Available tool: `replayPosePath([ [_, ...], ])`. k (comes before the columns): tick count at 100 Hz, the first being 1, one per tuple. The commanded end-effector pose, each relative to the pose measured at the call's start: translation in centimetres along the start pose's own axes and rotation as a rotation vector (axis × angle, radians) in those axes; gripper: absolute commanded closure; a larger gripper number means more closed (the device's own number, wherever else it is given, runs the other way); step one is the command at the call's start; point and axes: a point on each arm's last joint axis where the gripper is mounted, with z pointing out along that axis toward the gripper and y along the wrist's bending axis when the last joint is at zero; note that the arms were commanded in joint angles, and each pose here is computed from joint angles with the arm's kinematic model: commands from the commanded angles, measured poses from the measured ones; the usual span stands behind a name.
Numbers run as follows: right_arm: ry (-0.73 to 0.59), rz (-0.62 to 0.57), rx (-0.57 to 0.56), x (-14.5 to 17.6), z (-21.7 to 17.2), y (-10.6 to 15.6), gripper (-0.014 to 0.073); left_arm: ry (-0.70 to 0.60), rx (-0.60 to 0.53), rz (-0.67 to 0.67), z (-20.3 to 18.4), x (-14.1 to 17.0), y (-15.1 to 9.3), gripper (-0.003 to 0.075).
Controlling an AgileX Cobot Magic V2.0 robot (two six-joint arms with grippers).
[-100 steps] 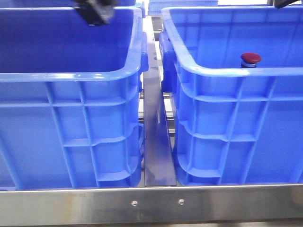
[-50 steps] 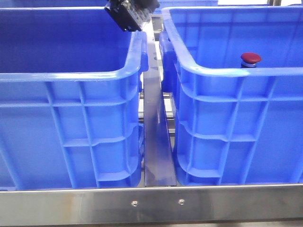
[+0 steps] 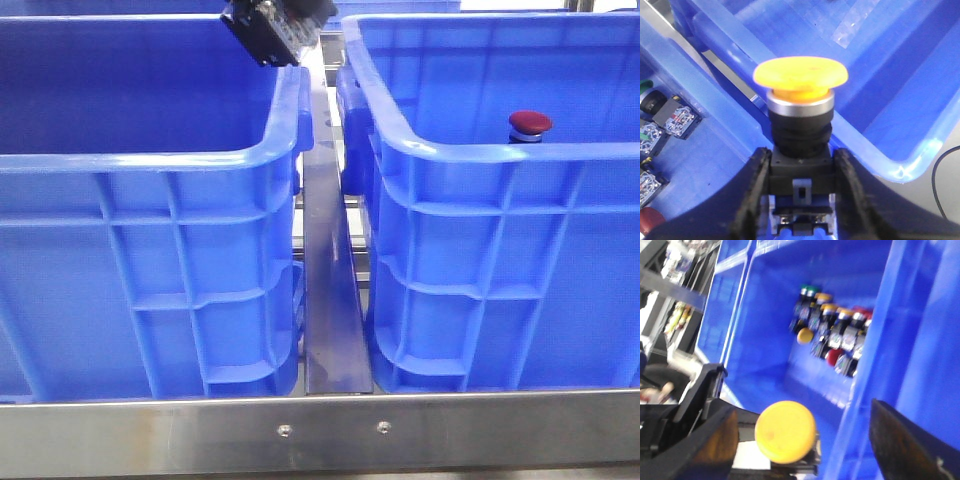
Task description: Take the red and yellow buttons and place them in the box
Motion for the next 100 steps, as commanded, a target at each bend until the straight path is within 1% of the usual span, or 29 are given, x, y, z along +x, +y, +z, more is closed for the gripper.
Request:
replayPosePath([
  [1, -0.005, -0.006, -0.104, -0.6, 0.2, 2.3, 0.0032, -0.130, 0.023, -0.005, -2.1, -1.4, -0.5, 0.0741],
  [20, 0.049, -0.003, -0.123, 0.2, 2.2, 2.7, 0.0033, -0.130, 0.023, -0.005, -2.1, -1.4, -0.5, 0.0741],
  [31, 0.054, -0.003, -0.124, 0.2, 2.3, 2.7, 0.0036, -0.130, 0.023, -0.005, -2.1, -1.4, -0.5, 0.0741],
  [36, 0.054, -0.003, -0.124, 0.2, 2.3, 2.7, 0.0051, -0.130, 0.023, -0.005, -2.1, -1.4, -0.5, 0.0741],
  [43, 0.055, -0.003, -0.125, 0.3, 2.3, 2.7, 0.0133, -0.128, 0.029, -0.011, -2.1, -1.4, -0.5, 0.0740],
  [53, 0.062, -0.004, -0.131, 0.3, 2.3, 2.8, 0.0315, -0.126, 0.039, -0.021, -2.1, -1.3, -0.6, 0.0731],
  [56, 0.063, -0.008, -0.131, 0.3, 2.3, 2.8, 0.0354, -0.126, 0.039, -0.021, -2.1, -1.3, -0.6, 0.0718],
  [59, 0.064, -0.011, -0.132, 0.3, 2.3, 2.8, 0.0384, -0.126, 0.039, -0.021, -2.1, -1.3, -0.6, 0.0693],
  [63, 0.065, -0.011, -0.132, 0.4, 2.3, 2.8, 0.0388, -0.126, 0.039, -0.021, -2.1, -1.3, -0.6, 0.0659],
  [68, 0.066, -0.011, -0.133, 0.4, 2.3, 2.8, 0.0388, -0.126, 0.039, -0.021, -2.1, -1.3, -0.6, 0.0590],
  [80, 0.066, -0.010, -0.134, 0.4, 2.3, 2.8, 0.0388, -0.125, 0.039, -0.021, -2.1, -1.3, -0.6, 0.0359],
  [85, 0.065, -0.010, -0.133, 0.3, 2.3, 2.8, 0.0388, -0.125, 0.039, -0.021, -2.1, -1.3, -0.6, 0.0290],
  [92, 0.055, -0.009, -0.126, 0.2, 2.2, 2.6, 0.0388, -0.125, 0.039, -0.021, -2.1, -1.3, -0.6, 0.0241],
  [100, 0.022, -0.013, -0.105, -0.3, 1.7, 2.2, 0.0388, -0.125, 0.039, -0.021, -2.1, -1.3, -0.6, 0.0239],
])
